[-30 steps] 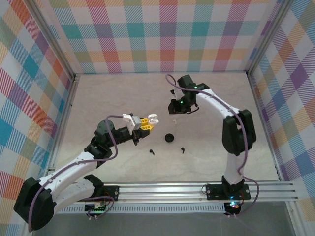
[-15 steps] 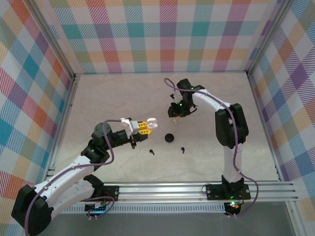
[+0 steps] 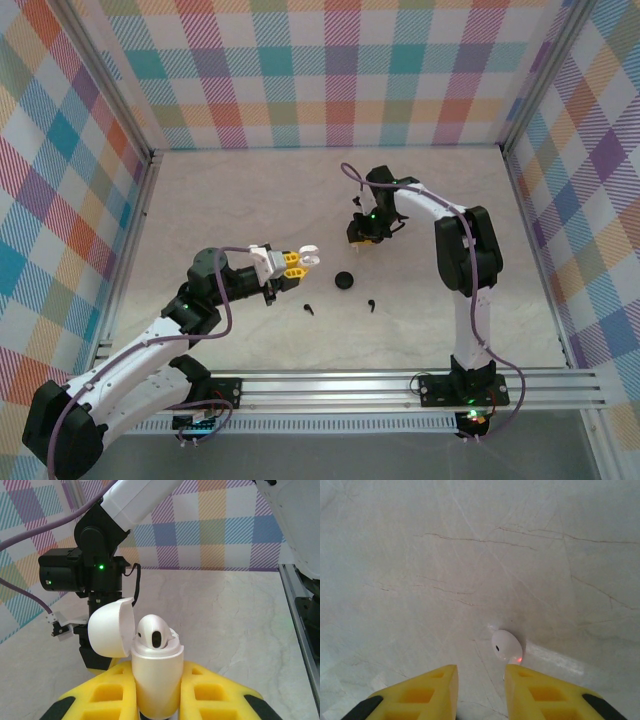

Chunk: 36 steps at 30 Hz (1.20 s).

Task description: Insert the wireless bluetooth earbuds into the charging case

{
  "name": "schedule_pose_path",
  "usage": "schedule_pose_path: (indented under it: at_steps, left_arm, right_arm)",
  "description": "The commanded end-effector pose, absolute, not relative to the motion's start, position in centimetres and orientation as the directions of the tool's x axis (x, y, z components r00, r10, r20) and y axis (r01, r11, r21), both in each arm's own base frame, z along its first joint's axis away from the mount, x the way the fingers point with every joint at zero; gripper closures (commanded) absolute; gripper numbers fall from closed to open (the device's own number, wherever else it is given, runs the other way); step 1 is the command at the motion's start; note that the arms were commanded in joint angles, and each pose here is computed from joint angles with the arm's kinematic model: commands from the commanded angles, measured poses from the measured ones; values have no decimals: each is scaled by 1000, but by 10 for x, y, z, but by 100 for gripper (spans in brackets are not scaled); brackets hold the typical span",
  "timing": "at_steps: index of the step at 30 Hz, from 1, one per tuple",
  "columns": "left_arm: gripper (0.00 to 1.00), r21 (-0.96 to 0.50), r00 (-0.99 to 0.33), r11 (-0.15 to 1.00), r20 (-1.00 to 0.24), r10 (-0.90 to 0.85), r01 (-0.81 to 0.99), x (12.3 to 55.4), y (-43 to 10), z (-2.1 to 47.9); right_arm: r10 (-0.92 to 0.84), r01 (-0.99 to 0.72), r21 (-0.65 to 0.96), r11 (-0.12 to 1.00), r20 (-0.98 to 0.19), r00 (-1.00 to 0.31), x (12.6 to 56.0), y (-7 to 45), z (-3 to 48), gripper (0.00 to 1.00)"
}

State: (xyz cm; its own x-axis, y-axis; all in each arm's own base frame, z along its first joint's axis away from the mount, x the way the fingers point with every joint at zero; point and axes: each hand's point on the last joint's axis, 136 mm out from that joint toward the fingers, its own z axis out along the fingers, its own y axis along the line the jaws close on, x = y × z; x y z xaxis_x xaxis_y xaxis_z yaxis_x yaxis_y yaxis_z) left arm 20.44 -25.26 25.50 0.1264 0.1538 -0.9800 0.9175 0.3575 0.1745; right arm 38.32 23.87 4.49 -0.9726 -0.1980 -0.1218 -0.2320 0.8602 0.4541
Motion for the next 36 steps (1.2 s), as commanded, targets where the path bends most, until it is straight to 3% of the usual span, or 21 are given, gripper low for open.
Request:
schedule_pose_path:
  at_steps: [1,13,22,27,36]
  left_arm:
    - [100,213,174,338,-974,144,917,201,-255,270]
    - [100,207,161,351,-974,157,913,200,-252,265]
    - [100,208,158,353,-973,166,912,202,-253,263]
    - [100,206,154,353,-974,169,913,202,-253,263]
    - [100,208,156,351,-973,170,913,203,-253,264]
  right_arm:
    - [-201,-223,466,856,-96,-975,377,242,39,69]
    - [-212,-239,447,862,-109,-971,383,245,36,69]
    - [-136,-192,597,779,-138,-981,396,254,58,69]
    - [-129,-191,581,791,-148,-981,402,245,55,69]
    - [-132,-151,572,806,-76,-988,376,238,33,68]
